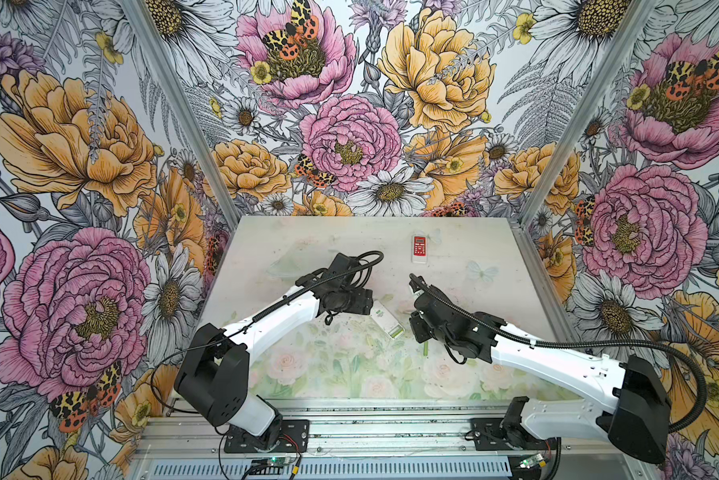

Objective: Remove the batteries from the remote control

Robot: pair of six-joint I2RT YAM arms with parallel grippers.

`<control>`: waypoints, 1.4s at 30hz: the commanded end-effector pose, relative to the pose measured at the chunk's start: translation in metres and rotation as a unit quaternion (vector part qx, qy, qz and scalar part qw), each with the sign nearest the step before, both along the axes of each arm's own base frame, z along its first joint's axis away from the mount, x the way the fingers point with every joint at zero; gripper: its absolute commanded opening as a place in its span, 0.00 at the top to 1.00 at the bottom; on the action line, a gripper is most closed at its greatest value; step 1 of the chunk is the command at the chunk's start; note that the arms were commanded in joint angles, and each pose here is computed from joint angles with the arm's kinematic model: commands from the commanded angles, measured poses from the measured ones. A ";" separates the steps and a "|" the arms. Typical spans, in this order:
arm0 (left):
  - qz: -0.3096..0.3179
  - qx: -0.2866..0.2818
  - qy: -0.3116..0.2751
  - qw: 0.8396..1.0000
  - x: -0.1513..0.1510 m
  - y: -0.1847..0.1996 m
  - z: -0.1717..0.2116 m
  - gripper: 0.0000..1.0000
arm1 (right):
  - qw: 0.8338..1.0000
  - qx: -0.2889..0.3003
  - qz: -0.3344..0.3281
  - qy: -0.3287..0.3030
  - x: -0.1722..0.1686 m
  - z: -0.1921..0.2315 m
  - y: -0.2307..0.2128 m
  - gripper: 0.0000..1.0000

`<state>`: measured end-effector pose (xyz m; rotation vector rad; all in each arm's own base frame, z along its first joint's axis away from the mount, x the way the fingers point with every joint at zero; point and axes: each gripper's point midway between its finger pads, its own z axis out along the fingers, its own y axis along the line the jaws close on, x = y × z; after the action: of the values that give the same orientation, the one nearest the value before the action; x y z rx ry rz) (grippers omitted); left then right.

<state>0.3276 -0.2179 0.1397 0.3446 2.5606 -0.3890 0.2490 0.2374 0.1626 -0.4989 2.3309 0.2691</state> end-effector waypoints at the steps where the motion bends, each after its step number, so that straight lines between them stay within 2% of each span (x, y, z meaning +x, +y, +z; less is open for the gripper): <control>1: -0.038 0.036 -0.105 0.993 0.038 0.021 0.034 0.08 | 0.992 0.114 0.006 0.051 -0.023 0.029 0.035 1.00; 4: -0.017 -0.017 -0.148 0.989 0.055 0.031 0.059 0.04 | 0.987 0.117 0.030 0.102 -0.046 0.012 0.058 1.00; 6: -0.017 -0.034 -0.168 0.985 0.059 0.033 0.068 0.01 | 0.988 0.093 0.031 0.122 -0.053 -0.004 0.062 1.00; 10: -0.044 -0.025 -0.189 0.981 0.055 0.030 0.074 0.01 | 0.988 0.062 0.012 0.139 -0.054 -0.026 0.054 1.00; 14: -0.068 -0.017 -0.211 0.975 0.049 0.032 0.079 0.01 | 0.991 0.007 -0.022 0.135 -0.047 -0.040 0.034 1.00; 22: -0.137 -0.003 -0.278 0.951 0.037 0.021 0.088 0.01 | 0.987 -0.070 -0.076 0.120 -0.023 -0.045 -0.001 1.00; 29: -0.242 0.020 -0.294 0.925 0.025 -0.005 0.069 0.02 | 0.989 -0.076 -0.078 0.104 0.011 -0.040 -0.005 1.00; 31: -0.301 0.031 -0.294 0.907 0.015 -0.019 0.054 0.03 | 0.989 -0.079 -0.072 0.105 0.016 -0.039 -0.005 1.00; 33: -0.347 0.068 -0.296 0.888 0.009 -0.028 0.030 0.03 | 0.989 -0.076 -0.070 0.106 0.022 -0.040 -0.006 1.00; 36: -0.411 0.098 -0.270 0.865 -0.003 -0.041 -0.002 0.03 | 0.991 -0.055 -0.064 0.106 0.033 -0.036 -0.003 1.00; 42: -0.465 0.115 -0.214 0.852 -0.012 -0.062 -0.039 0.03 | 0.991 -0.024 -0.051 0.125 0.043 -0.028 -0.017 1.00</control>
<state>0.3204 -0.2686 0.1006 1.4644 1.9035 -0.2919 0.2864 0.2175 0.1207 -0.3452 2.6287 0.1494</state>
